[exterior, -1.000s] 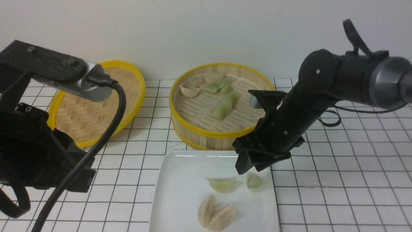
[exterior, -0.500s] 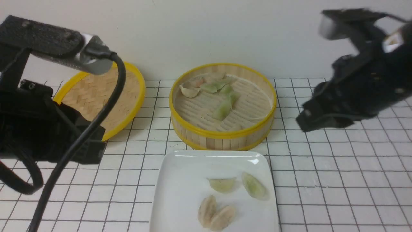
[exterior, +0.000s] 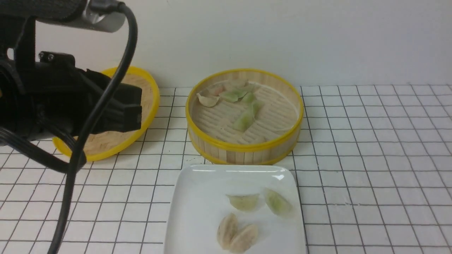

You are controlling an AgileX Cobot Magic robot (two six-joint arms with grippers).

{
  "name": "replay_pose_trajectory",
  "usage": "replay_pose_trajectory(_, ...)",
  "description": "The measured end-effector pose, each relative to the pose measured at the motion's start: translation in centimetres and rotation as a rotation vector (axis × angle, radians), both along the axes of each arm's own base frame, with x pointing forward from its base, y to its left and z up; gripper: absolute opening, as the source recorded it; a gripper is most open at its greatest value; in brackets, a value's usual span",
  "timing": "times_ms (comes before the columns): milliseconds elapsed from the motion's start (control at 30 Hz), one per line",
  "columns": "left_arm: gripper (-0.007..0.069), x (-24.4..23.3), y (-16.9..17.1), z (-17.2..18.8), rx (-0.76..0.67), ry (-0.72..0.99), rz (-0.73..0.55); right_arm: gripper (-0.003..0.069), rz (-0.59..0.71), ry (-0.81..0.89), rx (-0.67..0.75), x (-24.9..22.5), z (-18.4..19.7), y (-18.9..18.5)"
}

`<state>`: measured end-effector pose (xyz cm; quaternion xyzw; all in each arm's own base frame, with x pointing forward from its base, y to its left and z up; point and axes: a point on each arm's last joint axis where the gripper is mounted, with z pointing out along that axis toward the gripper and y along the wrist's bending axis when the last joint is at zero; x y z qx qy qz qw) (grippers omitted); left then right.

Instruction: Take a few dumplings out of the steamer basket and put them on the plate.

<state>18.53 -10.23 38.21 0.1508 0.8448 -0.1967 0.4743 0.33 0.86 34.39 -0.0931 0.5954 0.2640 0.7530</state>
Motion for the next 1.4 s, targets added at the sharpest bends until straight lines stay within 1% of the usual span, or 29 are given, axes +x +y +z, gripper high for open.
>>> replay_pose_trajectory(100,-0.0006,0.4,-0.3,-0.1,-0.016,-0.005,0.0,-0.0015,0.0,0.035,0.046,0.7,-2.3,0.2)
replay_pose_trajectory(167,-0.0006,0.7,-0.5,-0.3,-0.012,0.002,0.001,-0.0015,0.001,0.101,0.035,1.7,-3.5,0.6)
replay_pose_trajectory(233,-0.0006,0.8,-0.5,-0.5,-0.008,0.007,0.001,-0.0015,-0.008,0.124,0.008,2.2,-3.9,0.7)
replay_pose_trajectory(333,-0.0006,0.5,-0.3,-0.5,0.016,-0.001,-0.002,-0.0015,-0.029,0.104,-0.024,2.3,-3.9,0.7)
replay_pose_trajectory(467,-0.0006,-1.2,0.8,-0.9,0.032,-0.035,0.0,-0.0015,-0.064,0.053,-0.071,2.3,-3.6,0.5)
replay_pose_trajectory(567,-0.0006,-3.1,1.8,-1.9,0.016,-0.071,0.006,-0.0015,-0.073,0.046,-0.087,2.4,-3.6,0.5)
replay_pose_trajectory(700,-0.0006,-6.9,3.8,-4.4,-0.041,-0.187,0.025,-0.0015,-0.076,0.043,-0.094,2.4,-3.7,0.5)
replay_pose_trajectory(933,-0.0006,-10.3,5.7,-6.0,-0.114,-0.33,0.04,-0.0015,-0.077,0.046,-0.099,2.4,-3.7,0.5)
replay_pose_trajectory(1100,-0.0006,-11.1,6.1,-6.0,-0.132,-0.365,0.041,-0.0015,-0.077,0.046,-0.099,2.4,-3.7,0.5)
replay_pose_trajectory(1400,-0.0006,-11.2,6.1,-6.0,-0.132,-0.366,0.041,-0.0015,-0.077,0.047,-0.099,2.4,-3.7,0.5)
